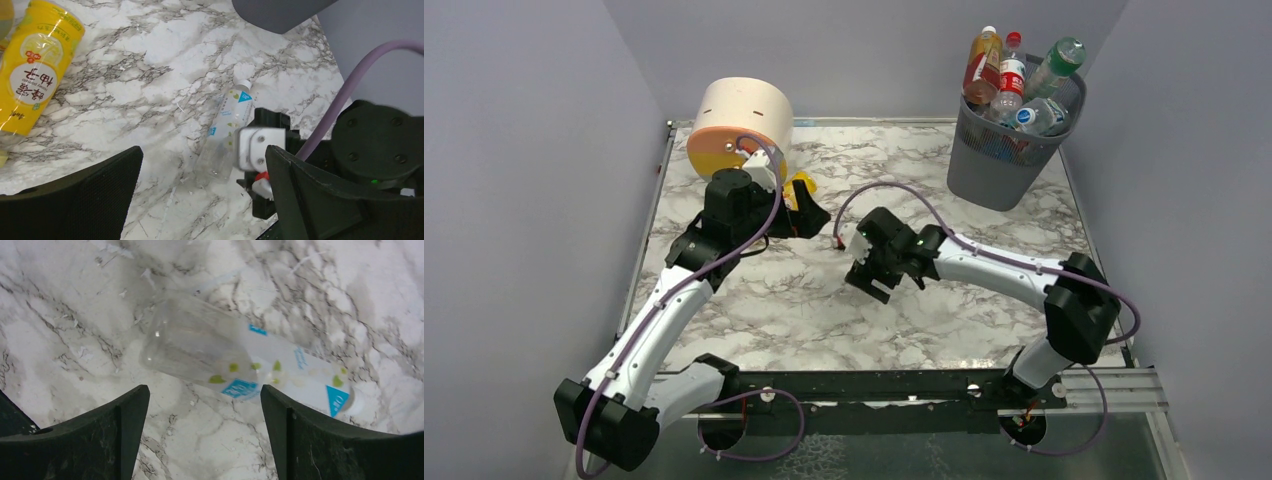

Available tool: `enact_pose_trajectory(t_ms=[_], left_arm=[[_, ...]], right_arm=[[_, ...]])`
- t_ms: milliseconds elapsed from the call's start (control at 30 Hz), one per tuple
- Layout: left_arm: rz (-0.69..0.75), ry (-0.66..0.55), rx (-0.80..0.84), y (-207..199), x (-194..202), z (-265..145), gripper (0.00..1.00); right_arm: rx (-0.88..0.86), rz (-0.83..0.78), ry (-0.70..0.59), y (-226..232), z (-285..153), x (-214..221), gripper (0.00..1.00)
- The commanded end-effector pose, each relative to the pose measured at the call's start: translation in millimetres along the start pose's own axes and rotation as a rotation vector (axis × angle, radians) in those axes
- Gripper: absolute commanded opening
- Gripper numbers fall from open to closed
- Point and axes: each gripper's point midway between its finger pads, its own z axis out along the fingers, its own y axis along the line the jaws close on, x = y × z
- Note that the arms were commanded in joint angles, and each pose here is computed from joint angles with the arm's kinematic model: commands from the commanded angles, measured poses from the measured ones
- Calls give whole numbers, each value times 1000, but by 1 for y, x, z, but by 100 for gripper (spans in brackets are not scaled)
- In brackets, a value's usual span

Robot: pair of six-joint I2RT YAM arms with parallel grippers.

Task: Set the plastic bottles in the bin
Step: Pick up the plastic bottle at the center of the board.

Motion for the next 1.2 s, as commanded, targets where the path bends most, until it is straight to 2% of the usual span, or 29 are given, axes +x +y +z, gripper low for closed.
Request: enact_pose_trajectory(t_ms=[0, 433, 667, 933, 1033, 1167], left_arm=[[1, -31, -21, 2, -6, -19, 99], [3, -35, -24, 8, -10, -25, 99], [7, -39, -28, 9, -12, -30, 99], [11, -43, -31, 10, -15, -35, 99], [14, -41, -31, 10, -15, -36, 99], [16, -38, -31, 11, -15, -37, 99]], right_arm=[[9, -178, 50, 7, 10, 3, 85], [87, -351, 71, -11, 50, -6, 90], [114, -385, 5, -17, 64, -34, 92], [114, -400, -15, -21, 82, -50, 96], [97, -379, 31, -24, 89, -45, 94], [48, -303, 44, -27, 88, -44, 86]])
